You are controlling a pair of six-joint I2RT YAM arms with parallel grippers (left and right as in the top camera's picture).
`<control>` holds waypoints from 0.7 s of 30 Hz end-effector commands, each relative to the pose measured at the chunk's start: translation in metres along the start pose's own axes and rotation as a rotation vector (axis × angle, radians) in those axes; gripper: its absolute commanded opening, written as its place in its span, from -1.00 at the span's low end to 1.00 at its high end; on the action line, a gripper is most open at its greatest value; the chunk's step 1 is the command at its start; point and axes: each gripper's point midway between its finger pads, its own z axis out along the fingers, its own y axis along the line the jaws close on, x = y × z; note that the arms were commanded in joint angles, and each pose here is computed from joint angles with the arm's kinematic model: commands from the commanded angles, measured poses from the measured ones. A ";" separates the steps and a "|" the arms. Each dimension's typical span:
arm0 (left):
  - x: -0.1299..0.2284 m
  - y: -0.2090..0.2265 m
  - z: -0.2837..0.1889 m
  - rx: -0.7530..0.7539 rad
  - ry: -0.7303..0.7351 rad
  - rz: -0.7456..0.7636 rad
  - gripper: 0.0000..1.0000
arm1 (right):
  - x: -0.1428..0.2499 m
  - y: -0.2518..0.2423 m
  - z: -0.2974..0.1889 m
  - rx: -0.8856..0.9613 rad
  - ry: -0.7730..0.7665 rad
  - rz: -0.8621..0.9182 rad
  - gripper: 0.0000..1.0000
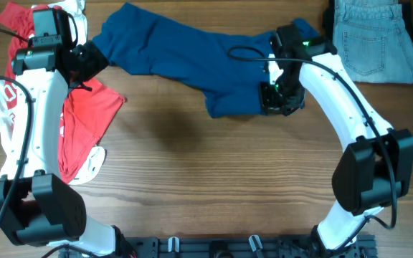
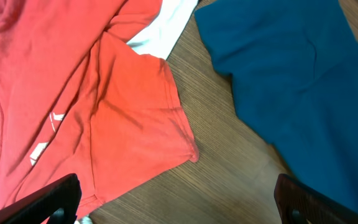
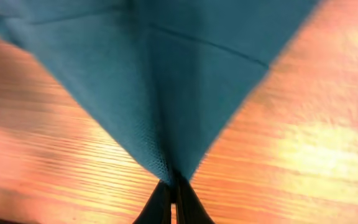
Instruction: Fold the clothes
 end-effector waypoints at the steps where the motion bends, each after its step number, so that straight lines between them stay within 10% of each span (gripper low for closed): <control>1: 0.001 -0.003 0.000 0.009 0.007 0.031 0.99 | 0.011 -0.029 0.012 0.072 0.055 0.097 -0.91; 5: 0.005 -0.009 -0.001 0.041 0.025 0.032 0.99 | -0.007 -0.029 0.010 0.025 -0.017 0.086 -0.79; 8: 0.013 -0.025 0.002 0.111 0.058 0.118 0.99 | -0.030 -0.006 0.000 -0.092 -0.109 -0.039 0.10; 11: 0.021 -0.040 0.014 0.127 0.076 0.194 0.98 | -0.055 0.005 -0.016 -0.128 -0.214 -0.089 0.54; 21: 0.019 -0.085 0.099 0.141 0.016 0.210 0.86 | -0.092 0.011 -0.037 -0.131 -0.375 -0.124 0.64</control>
